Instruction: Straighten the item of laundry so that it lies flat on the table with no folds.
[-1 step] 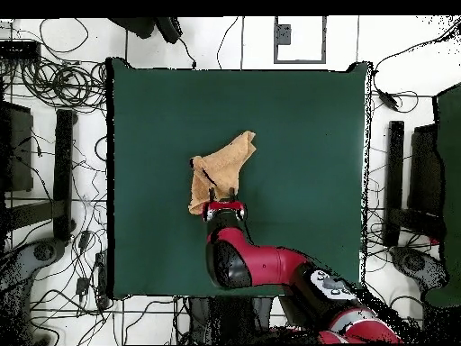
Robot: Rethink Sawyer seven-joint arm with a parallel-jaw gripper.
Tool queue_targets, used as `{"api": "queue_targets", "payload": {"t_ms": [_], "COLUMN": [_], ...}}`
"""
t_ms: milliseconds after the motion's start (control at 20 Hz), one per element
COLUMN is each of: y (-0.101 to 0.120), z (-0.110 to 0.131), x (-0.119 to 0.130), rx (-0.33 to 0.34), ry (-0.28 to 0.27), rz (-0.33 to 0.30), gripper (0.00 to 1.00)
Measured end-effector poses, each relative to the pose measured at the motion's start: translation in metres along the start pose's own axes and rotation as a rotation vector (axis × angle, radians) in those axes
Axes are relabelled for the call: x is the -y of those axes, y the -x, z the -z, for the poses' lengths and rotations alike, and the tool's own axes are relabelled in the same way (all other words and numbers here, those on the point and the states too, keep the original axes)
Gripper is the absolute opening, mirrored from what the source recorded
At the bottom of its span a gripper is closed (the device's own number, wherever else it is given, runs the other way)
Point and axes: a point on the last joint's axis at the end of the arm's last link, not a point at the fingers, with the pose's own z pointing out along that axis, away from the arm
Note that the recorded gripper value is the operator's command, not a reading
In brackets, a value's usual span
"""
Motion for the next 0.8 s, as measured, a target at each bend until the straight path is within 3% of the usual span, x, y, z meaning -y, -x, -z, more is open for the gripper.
{"api": "queue_targets", "payload": {"t_ms": [350,800], "y": [0.004,-0.009], "z": [-0.003,-0.011], "x": [0.000,-0.003], "rx": [0.023,0.040], "ry": [0.000,0.011], "rz": [0.001,-0.014], "gripper": [1.00,1.00]}}
